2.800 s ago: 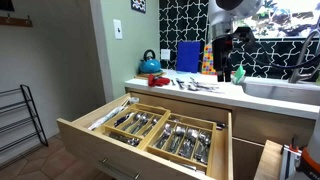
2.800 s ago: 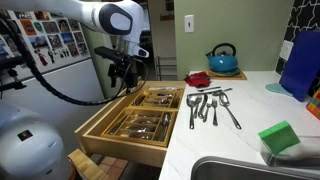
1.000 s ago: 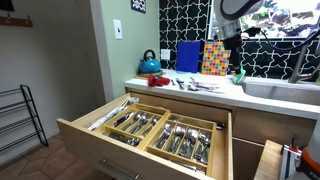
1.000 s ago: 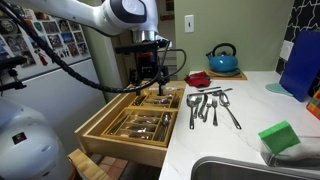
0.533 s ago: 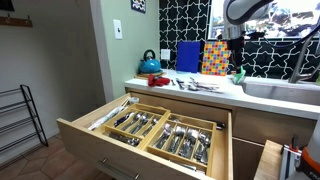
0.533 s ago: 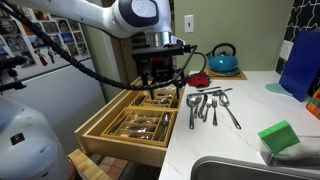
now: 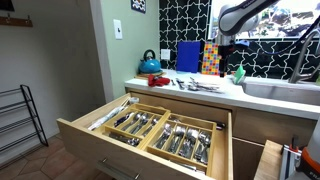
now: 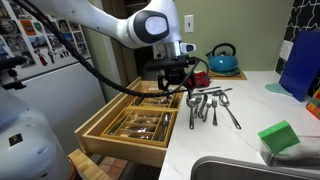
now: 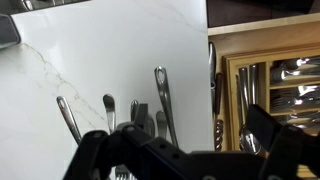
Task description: Pick up the spoon at the edge of the counter top and place it in the front right compartment of the opened drawer
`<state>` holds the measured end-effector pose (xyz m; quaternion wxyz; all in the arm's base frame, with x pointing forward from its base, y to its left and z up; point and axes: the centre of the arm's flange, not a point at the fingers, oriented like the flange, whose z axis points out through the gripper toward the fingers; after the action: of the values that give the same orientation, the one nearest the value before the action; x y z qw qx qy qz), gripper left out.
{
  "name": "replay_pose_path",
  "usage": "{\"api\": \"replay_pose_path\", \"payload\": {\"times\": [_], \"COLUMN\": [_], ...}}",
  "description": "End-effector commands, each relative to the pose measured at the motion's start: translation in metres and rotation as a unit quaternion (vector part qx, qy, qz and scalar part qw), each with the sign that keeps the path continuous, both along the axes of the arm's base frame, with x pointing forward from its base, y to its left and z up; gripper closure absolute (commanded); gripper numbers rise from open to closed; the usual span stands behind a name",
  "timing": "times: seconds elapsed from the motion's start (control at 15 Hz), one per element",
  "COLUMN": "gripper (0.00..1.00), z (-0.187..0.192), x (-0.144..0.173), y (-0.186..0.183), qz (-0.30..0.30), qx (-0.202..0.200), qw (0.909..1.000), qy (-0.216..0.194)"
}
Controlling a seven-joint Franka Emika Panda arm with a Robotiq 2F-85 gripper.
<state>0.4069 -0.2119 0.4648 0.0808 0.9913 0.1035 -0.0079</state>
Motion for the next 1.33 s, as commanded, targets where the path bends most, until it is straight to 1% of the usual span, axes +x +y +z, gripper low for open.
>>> {"api": "replay_pose_path", "payload": {"times": [0.0, 0.27, 0.33, 0.4, 0.47, 0.53, 0.6, 0.67, 0.87, 0.93, 1.0, 1.07, 1.27], "gripper": [0.0, 0.0, 0.0, 0.0, 0.0, 0.0, 0.0, 0.0, 0.0, 0.03, 0.13, 0.17, 0.37], "z": [-0.002, -0.002, -0.01, -0.018, -0.025, -0.031, -0.035, -0.04, -0.051, -0.054, -0.059, -0.062, -0.073], "x": [0.001, 0.001, 0.01, 0.017, 0.022, 0.025, 0.03, 0.035, 0.048, 0.052, 0.055, 0.059, 0.069], "y": [0.0, -0.001, -0.004, -0.009, -0.013, -0.015, -0.017, -0.02, -0.026, -0.026, -0.026, -0.027, -0.03], "qz": [-0.002, -0.006, 0.019, 0.02, 0.04, 0.056, 0.062, 0.061, 0.092, 0.099, 0.102, 0.105, 0.119], "qx": [0.001, 0.001, 0.015, 0.003, 0.021, 0.026, 0.031, 0.028, 0.037, 0.043, 0.047, 0.046, 0.052], "qw": [1.0, 1.0, 0.9997, 0.9997, 0.9988, 0.9978, 0.9974, 0.9976, 0.9951, 0.9941, 0.9936, 0.9933, 0.9915], "qy": [0.0, -0.001, 0.009, 0.013, 0.019, 0.023, 0.019, 0.018, 0.004, -0.001, -0.003, -0.007, -0.014]}}
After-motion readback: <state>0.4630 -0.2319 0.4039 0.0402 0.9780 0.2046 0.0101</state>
